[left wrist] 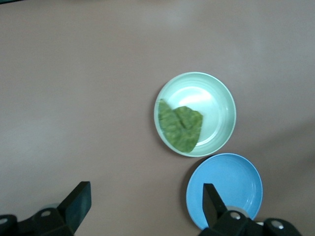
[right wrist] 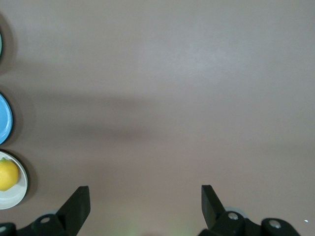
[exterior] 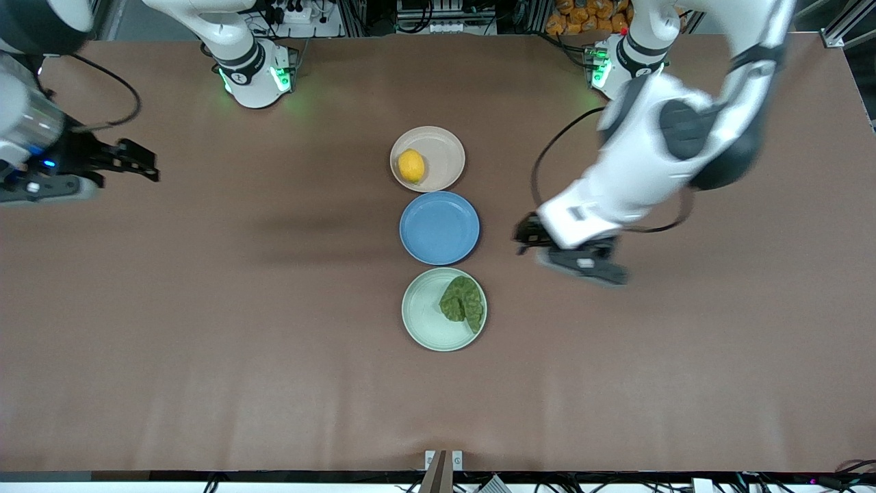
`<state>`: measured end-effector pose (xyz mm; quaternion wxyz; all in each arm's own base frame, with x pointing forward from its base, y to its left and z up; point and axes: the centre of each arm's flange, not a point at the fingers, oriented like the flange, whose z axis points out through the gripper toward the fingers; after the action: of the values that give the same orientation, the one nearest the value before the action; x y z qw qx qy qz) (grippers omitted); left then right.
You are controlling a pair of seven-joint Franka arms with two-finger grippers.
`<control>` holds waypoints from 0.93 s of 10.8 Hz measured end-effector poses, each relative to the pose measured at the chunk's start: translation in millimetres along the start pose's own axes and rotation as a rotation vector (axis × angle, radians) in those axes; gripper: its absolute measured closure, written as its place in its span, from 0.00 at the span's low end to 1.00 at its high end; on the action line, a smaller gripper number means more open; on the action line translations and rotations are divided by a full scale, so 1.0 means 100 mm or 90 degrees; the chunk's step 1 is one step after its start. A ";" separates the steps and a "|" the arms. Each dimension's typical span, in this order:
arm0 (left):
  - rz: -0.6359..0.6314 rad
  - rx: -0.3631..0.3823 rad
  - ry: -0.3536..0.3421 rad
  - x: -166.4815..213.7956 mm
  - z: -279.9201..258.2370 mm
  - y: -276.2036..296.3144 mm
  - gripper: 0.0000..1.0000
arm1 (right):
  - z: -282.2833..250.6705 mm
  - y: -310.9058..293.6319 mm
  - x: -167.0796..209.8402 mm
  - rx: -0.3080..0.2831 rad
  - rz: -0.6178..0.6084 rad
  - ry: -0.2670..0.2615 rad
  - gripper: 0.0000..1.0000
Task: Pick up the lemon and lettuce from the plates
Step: 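Lower the left gripper over the lettuce while the right gripper reaches forward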
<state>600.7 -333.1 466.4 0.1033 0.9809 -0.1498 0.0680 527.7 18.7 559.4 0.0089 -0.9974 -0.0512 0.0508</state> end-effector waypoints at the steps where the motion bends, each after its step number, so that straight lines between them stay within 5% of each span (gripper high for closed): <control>1: 0.036 0.013 0.011 0.00 0.38 0.26 0.00 | 0.20 -0.12 0.02 0.007 0.009 -0.009 0.00; 6: 0.117 -0.007 0.077 -0.12 1.98 0.81 0.00 | 0.79 -1.02 -0.07 0.004 0.076 -0.059 0.00; 10: 0.139 0.001 0.064 -0.25 2.48 0.82 0.00 | 1.12 -2.02 -0.35 -0.029 0.131 -0.072 0.00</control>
<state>577.6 -457.9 237.4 0.1019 0.9542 -0.2504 0.1283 460.9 217.7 456.5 -0.0220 -0.9928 0.0495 0.1068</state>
